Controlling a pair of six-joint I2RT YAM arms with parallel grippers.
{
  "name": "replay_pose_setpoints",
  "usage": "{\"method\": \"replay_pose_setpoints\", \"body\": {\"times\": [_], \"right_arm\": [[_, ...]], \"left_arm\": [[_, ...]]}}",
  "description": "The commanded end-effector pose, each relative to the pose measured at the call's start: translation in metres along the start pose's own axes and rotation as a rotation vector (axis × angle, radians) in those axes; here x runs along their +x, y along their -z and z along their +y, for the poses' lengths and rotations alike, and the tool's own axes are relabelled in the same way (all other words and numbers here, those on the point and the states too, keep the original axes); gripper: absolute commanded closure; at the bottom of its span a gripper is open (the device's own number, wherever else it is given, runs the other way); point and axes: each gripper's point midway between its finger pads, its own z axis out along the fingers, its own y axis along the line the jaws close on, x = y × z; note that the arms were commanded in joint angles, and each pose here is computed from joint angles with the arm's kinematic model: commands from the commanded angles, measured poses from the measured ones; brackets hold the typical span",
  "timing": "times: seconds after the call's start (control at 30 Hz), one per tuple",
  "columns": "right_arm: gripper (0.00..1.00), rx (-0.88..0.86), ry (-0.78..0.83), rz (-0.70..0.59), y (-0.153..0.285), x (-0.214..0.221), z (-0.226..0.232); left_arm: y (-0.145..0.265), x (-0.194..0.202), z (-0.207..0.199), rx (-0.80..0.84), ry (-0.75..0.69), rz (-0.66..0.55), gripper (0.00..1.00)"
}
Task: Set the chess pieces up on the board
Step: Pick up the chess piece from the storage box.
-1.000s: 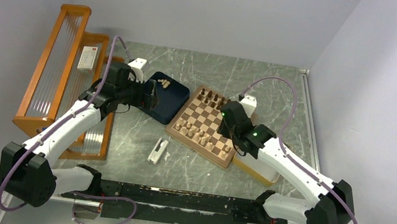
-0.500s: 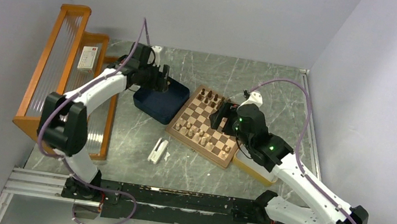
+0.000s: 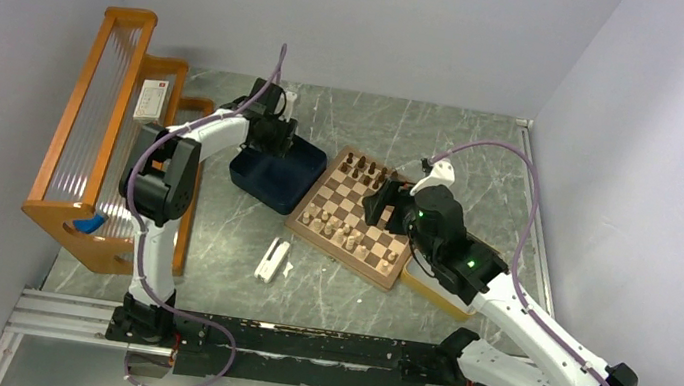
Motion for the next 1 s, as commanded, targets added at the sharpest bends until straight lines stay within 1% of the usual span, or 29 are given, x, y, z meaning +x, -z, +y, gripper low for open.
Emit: {"method": "replay_pose_setpoints", "body": {"times": [0.0,0.07,0.1,0.23,0.37,0.47,0.57,0.83,0.97], "right_arm": [[0.18,0.011,0.013,-0.050,-0.001,-0.011,-0.002],[0.18,0.013,0.011,-0.053,0.000,-0.011,-0.003],[0.18,0.014,0.013,-0.054,0.000,-0.011,-0.004],[0.18,0.020,0.015,-0.048,-0.001,-0.008,-0.005],[0.18,0.021,0.012,-0.036,-0.003,-0.006,-0.005],[0.18,0.020,0.010,-0.033,-0.003,-0.004,-0.005],[0.18,0.028,0.013,-0.032,-0.001,-0.003,-0.008],[0.18,0.043,0.020,-0.022,0.001,0.002,-0.013],[0.18,0.049,0.027,-0.026,0.000,0.001,-0.015]], "left_arm": [[-0.004,-0.034,0.005,-0.030,-0.058,-0.109,0.49],[-0.008,-0.035,0.001,-0.008,-0.063,-0.120,0.55],[-0.009,-0.036,-0.001,0.003,-0.092,-0.124,0.58],[-0.016,-0.035,-0.006,0.026,-0.126,-0.134,0.61],[-0.020,-0.034,-0.006,0.018,-0.129,-0.137,0.62],[-0.025,-0.033,-0.005,0.016,-0.129,-0.126,0.59],[-0.032,-0.032,-0.010,0.042,-0.137,-0.109,0.60],[-0.040,-0.030,-0.003,-0.002,-0.144,-0.094,0.59],[-0.041,-0.031,-0.005,0.002,-0.147,-0.099,0.59]]}}
